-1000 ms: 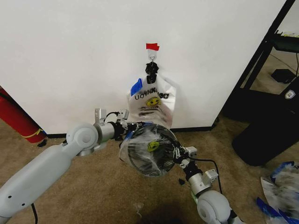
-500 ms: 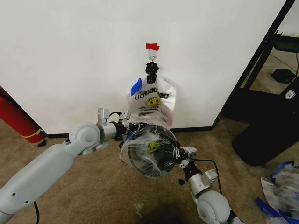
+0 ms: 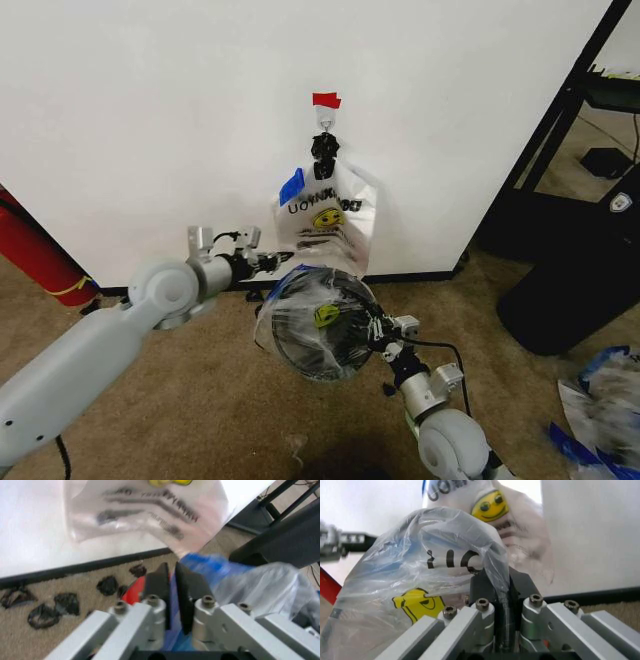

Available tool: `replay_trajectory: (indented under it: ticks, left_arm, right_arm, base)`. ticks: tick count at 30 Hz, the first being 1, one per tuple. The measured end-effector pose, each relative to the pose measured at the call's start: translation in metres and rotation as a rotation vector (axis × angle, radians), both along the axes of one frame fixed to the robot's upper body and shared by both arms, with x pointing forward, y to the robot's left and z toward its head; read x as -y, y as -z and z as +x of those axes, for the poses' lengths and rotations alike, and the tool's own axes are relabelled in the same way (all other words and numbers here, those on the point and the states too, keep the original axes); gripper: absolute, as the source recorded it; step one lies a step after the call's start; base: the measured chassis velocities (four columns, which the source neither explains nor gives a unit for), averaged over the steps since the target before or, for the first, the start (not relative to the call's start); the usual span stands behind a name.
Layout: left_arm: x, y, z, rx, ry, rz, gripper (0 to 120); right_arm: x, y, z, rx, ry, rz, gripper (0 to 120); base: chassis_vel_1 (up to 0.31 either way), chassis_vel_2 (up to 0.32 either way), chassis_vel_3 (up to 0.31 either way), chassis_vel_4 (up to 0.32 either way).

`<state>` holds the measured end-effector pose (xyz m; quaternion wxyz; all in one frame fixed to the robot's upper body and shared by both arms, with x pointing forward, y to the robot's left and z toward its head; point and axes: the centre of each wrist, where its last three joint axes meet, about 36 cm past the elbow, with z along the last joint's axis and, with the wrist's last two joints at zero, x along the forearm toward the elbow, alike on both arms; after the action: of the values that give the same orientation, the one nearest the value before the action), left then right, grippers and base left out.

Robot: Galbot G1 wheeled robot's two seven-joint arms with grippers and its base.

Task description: Pick up the garbage bag from the wall and place it over the trash bin.

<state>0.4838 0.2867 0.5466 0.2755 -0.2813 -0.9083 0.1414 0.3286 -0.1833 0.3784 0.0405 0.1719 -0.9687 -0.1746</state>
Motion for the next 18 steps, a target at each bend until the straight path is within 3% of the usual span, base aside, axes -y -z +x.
replay_trajectory:
  ticks: [13, 18]
  left_arm:
    - [-0.028, 0.012, -0.004, -0.019, -0.019, -0.052, 56]
    - [-0.034, 0.015, -0.007, -0.012, -0.016, -0.064, 50]
  right_arm:
    - [0.005, -0.004, 0.004, -0.066, 0.022, 0.07, 1]
    - [0.007, -0.005, 0.007, -0.091, 0.031, 0.092, 1]
  base:
    - [0.0, 0.0, 0.0, 0.0]
    - [0.0, 0.0, 0.0, 0.0]
